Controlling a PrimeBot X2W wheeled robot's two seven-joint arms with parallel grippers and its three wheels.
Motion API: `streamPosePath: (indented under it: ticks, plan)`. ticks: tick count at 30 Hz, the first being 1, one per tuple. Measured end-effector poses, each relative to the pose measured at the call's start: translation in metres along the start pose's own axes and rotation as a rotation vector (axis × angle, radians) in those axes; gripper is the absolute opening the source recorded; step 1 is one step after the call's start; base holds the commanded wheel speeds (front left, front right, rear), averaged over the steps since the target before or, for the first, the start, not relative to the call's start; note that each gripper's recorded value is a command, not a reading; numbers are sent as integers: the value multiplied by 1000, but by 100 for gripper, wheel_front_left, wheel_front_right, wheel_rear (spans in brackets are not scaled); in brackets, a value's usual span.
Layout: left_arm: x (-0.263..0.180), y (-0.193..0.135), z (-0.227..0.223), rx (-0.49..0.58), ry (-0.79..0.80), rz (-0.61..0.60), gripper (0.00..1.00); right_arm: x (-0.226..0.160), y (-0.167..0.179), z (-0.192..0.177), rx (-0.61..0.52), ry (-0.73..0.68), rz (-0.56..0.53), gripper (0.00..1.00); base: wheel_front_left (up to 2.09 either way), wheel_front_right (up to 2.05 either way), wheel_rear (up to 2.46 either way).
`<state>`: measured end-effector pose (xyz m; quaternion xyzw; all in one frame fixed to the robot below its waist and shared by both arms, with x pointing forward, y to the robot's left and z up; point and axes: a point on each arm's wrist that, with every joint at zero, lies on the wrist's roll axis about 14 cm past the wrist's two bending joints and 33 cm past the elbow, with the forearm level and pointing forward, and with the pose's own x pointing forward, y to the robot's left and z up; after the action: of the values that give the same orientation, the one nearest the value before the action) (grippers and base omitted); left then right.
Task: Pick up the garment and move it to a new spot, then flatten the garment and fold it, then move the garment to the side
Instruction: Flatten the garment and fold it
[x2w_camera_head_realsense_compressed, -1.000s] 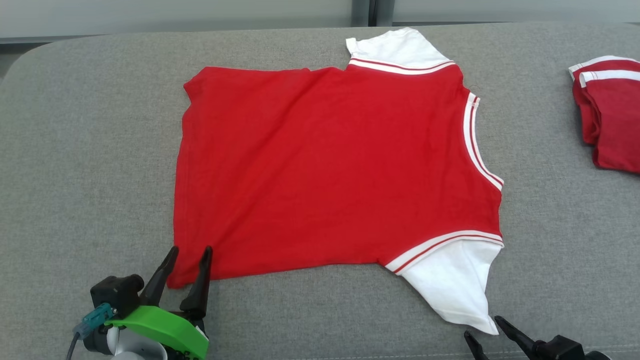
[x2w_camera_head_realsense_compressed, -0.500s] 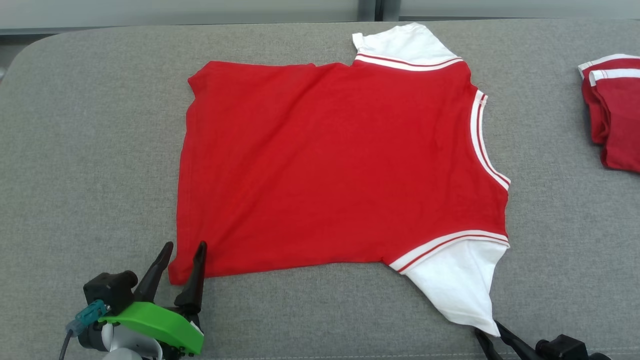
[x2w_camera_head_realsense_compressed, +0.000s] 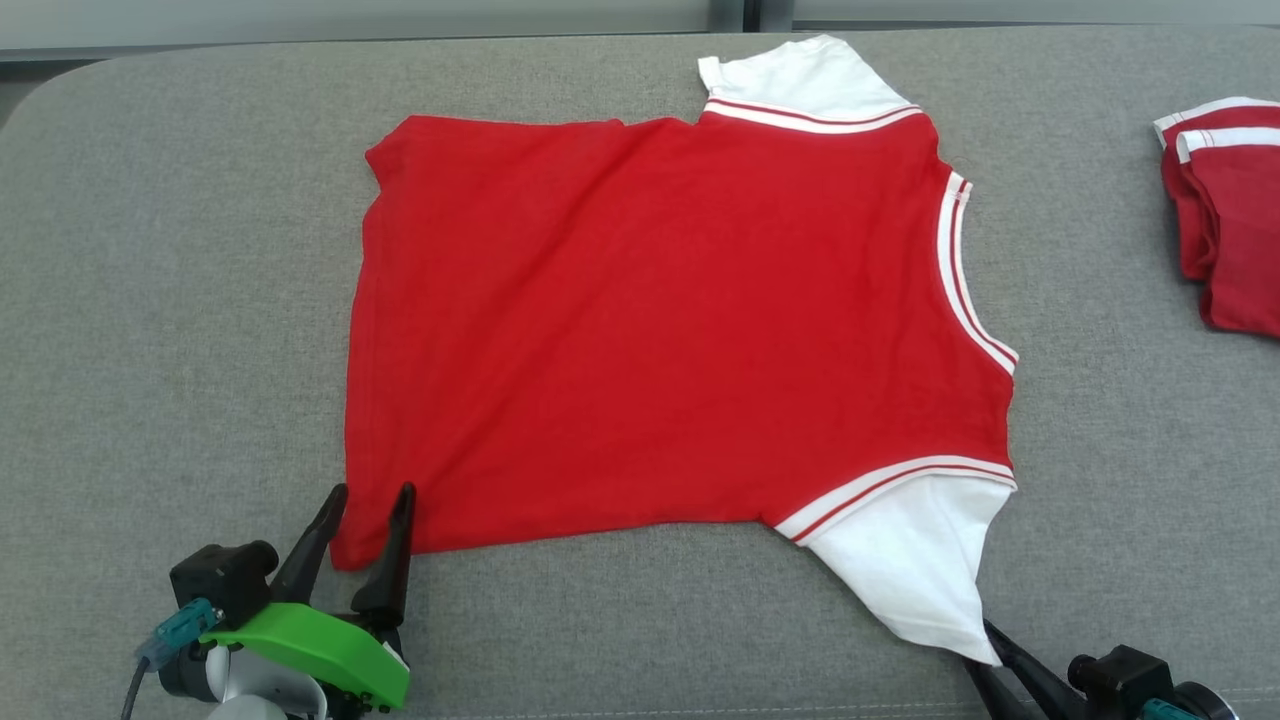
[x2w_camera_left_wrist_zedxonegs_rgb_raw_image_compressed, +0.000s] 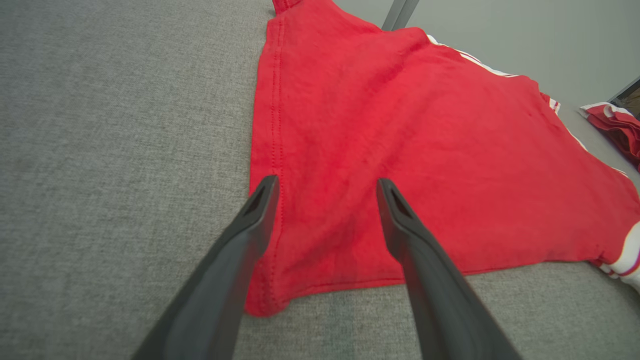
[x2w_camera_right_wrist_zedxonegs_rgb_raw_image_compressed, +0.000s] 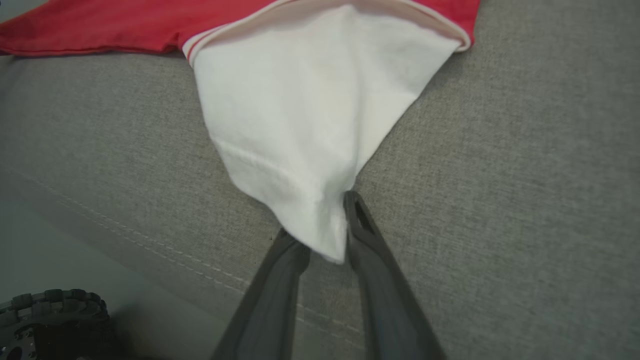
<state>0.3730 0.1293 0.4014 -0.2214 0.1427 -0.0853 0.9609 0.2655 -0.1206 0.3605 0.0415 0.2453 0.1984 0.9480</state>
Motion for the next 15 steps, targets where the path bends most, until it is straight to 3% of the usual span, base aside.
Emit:
streamPosePath:
  ticks: [3, 15]
  plan:
    - [1, 0, -1, 0, 2, 0, 100, 0, -1, -3, 2, 8, -4, 2, 0, 0, 0]
    - [-3, -6, -32, -21, 127, -16, 100, 1, -3, -5, 9, 17, -4, 0, 0, 0, 0]
